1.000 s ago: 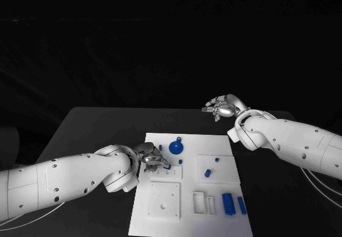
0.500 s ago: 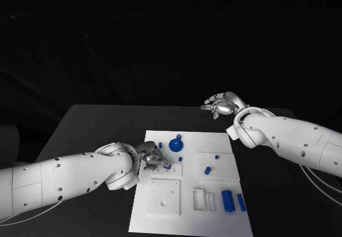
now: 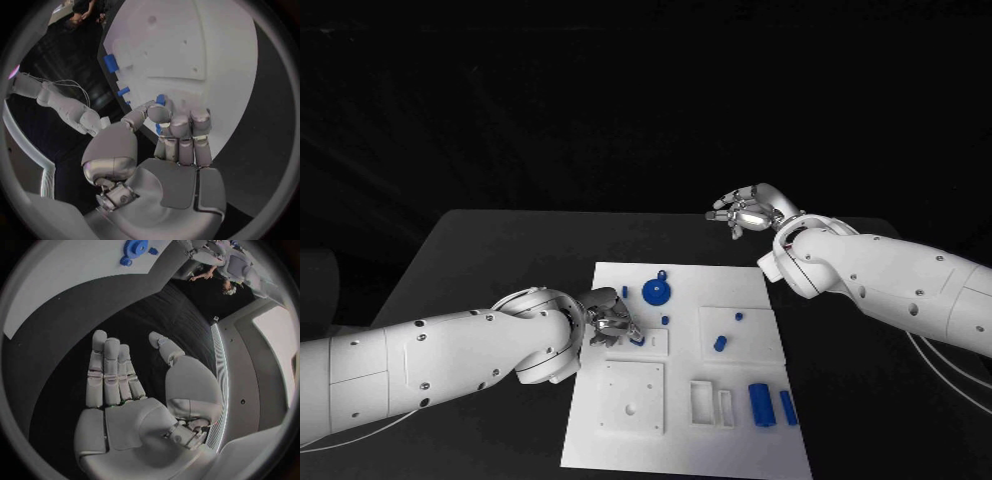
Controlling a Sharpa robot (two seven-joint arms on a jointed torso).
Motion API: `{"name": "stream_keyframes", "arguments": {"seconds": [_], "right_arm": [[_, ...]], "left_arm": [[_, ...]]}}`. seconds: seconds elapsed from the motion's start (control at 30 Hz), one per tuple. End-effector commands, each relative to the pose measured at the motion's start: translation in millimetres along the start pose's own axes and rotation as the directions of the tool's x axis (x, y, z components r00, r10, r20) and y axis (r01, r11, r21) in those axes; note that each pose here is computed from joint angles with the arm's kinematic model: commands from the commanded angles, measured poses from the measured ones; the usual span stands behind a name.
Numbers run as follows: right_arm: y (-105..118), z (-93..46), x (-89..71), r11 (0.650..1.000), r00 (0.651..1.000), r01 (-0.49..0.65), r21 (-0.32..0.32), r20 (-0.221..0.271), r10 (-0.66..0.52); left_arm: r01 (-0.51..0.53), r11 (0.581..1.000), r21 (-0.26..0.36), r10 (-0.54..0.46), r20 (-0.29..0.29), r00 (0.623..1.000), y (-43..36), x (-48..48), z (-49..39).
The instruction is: Assemble the parts on the task board
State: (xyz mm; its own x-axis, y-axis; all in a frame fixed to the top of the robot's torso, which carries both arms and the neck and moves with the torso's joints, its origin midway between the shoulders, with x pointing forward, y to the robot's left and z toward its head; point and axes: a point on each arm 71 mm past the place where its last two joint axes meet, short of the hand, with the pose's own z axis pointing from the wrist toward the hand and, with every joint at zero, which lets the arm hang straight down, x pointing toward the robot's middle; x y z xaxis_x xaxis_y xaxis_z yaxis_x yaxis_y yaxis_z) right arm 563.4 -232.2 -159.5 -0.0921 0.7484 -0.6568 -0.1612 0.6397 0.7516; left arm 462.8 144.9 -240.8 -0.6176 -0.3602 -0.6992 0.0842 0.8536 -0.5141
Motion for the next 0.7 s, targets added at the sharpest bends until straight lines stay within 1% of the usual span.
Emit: {"name": "stream_keyframes", "arguments": {"seconds": [0.03, 0.2, 0.33, 0.7], "right_arm": [[1.8, 0.2, 1.2, 1.000, 1.000, 0.007, -0.010, -0.008, -0.007], [2.3, 0.1, 1.7, 1.000, 1.000, 0.007, -0.011, -0.009, -0.007], [2.6, 0.0, 2.0, 1.000, 1.000, 0.007, -0.012, -0.010, -0.007], [3.0, 0.2, 2.6, 1.000, 1.000, 0.006, -0.013, -0.012, -0.007]], "left_arm": [[-0.037, 0.999, 0.007, 0.037, -0.006, 0.999, -1.7, 1.3, 0.1], [-0.040, 0.999, 0.006, 0.040, 0.006, 0.999, -0.7, 0.1, 0.1], [-0.051, 0.999, 0.002, 0.051, 0.032, 0.998, -0.5, -1.6, -0.2], [-0.047, 0.999, -0.001, 0.047, 0.039, 0.998, -0.9, -1.3, -0.1]]}}
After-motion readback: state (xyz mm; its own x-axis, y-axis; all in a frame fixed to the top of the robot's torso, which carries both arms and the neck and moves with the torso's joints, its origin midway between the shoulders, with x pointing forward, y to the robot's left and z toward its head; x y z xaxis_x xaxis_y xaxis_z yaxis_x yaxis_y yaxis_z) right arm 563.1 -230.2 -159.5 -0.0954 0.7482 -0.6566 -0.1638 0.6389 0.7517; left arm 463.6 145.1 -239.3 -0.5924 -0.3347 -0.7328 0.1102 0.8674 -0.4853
